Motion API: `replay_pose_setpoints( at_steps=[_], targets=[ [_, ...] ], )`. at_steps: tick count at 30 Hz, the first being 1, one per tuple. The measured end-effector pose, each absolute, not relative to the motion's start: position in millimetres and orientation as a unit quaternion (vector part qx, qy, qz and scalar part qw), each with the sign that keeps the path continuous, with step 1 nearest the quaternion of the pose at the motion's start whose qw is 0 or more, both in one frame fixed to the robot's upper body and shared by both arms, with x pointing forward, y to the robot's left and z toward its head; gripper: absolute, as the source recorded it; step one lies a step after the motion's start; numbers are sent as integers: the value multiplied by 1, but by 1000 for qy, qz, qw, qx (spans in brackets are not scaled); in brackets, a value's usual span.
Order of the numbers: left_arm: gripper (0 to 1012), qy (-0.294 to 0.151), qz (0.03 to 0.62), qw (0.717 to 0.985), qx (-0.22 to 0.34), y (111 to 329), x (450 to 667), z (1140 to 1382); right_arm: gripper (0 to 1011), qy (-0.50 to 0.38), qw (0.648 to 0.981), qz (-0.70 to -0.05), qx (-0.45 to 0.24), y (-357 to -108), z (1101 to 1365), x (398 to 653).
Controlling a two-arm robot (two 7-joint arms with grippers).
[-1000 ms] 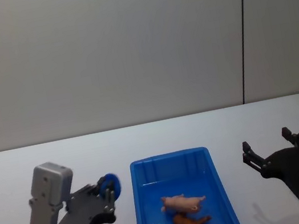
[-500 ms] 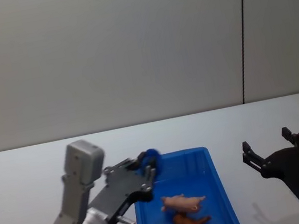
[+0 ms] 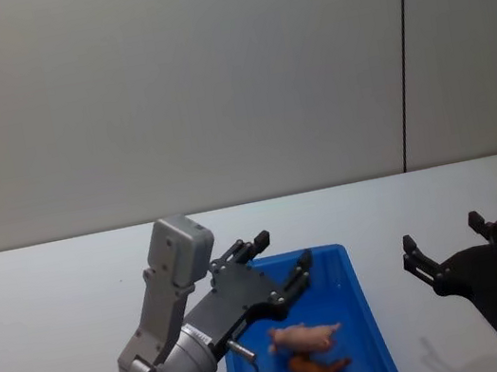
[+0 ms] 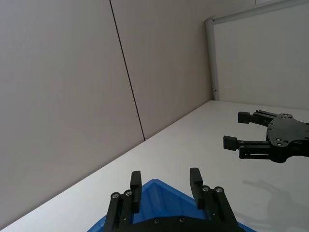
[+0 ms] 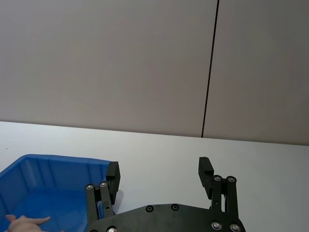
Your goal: Pick up the two dolls from the table and place them into the box.
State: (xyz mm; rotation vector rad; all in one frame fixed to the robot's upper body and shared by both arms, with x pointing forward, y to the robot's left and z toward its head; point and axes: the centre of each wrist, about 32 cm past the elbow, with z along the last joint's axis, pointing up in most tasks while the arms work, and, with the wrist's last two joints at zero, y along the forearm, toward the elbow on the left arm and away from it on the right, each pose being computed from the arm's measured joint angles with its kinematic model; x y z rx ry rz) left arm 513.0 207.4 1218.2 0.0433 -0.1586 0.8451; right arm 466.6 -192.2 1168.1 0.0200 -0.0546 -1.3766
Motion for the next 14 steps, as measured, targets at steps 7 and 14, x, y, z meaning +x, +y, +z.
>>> replay_pose_setpoints(
  at_steps=[7,14],
  targets=[
    [799,-79,403,911,23,204,517,1218,1001,-25,772,-635,9,-192,1168,467],
    [1000,-81,399,913,24,201,520,1219,1001,-25,772,-635,9,-192,1168,467]
  ],
)
